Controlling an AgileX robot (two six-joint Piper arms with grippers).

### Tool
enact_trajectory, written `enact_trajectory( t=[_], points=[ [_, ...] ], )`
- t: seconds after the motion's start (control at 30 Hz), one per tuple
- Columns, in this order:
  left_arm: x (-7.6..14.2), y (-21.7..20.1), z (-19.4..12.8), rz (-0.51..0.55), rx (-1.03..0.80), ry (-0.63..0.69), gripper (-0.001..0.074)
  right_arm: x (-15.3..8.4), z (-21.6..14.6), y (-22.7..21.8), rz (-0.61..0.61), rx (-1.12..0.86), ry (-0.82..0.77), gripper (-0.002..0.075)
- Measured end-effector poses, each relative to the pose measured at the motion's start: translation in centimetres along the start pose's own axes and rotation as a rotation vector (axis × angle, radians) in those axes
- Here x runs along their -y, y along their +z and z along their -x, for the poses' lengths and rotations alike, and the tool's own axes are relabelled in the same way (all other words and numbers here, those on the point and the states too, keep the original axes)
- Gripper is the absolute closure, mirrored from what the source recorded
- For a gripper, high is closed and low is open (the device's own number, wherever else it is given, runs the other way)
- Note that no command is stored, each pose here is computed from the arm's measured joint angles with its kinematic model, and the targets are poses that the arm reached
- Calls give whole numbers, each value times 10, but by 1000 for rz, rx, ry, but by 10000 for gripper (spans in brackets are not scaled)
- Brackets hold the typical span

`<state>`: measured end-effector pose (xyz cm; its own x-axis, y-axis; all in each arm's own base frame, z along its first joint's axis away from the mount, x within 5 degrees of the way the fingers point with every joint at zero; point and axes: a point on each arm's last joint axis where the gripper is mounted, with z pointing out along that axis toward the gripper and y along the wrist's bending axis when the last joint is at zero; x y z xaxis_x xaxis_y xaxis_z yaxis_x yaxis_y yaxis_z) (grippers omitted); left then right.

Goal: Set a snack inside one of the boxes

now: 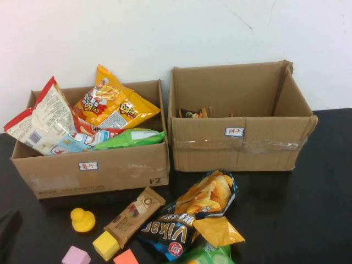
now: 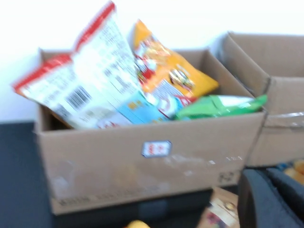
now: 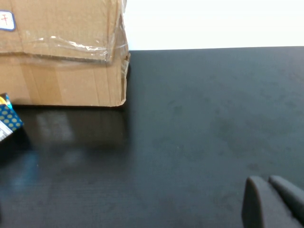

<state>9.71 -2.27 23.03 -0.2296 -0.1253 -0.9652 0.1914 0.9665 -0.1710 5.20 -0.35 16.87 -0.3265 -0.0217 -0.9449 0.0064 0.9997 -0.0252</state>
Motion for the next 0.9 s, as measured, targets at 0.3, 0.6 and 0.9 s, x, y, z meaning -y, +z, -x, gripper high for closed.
enact_trajectory(
  t=[0.3, 0.6, 0.9],
  points=[
    [-16, -27, -31, 132, 160, 59, 736, 0, 0, 0, 0, 0, 0, 727],
    [-25, -37, -49, 290, 105, 22, 736, 0, 0, 0, 0, 0, 0, 727],
    [-29, -37, -60, 362, -21, 5, 736, 0, 0, 0, 0, 0, 0, 727]
  ],
)
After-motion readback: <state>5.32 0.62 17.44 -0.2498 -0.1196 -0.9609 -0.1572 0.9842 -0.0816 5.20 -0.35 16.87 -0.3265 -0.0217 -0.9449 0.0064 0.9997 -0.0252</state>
